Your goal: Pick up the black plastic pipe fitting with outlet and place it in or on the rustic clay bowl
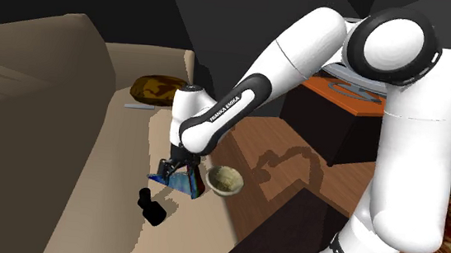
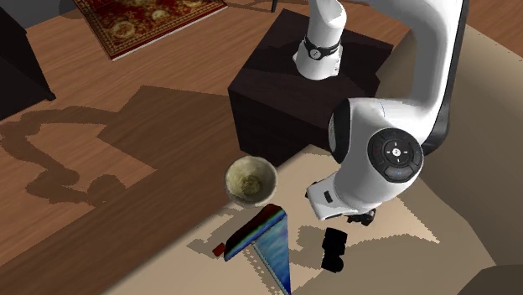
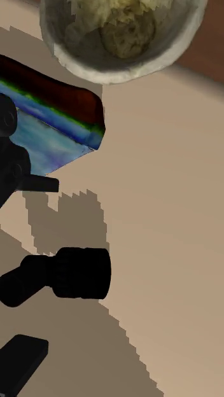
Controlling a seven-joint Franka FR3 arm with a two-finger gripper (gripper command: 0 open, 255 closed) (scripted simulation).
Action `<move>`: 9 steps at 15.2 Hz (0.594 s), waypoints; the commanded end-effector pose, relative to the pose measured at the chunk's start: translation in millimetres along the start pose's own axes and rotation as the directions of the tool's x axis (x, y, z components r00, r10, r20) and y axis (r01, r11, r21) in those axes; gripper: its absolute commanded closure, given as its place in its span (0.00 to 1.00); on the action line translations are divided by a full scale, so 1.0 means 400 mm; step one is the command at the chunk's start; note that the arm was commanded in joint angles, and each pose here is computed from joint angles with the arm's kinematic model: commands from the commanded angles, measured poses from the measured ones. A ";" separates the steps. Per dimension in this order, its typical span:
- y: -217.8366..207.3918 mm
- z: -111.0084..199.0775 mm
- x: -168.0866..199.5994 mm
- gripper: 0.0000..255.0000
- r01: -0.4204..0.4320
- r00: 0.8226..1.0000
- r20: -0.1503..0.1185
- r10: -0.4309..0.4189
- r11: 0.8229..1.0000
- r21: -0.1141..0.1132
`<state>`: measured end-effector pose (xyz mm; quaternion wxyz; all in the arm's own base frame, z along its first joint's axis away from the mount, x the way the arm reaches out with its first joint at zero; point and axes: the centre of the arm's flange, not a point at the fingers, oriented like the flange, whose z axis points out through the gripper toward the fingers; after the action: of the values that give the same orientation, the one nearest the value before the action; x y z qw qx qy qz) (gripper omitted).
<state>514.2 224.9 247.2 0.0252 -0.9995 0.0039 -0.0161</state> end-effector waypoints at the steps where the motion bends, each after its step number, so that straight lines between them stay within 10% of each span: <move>1: -0.034 0.046 0.032 0.00 0.008 1.000 -0.007 -0.008 1.000 0.005; 9: -0.165 0.205 0.142 0.00 0.038 0.999 -0.032 -0.038 0.999 0.020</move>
<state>567.3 290.4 178.3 0.0345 -0.9988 -0.0136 -0.0307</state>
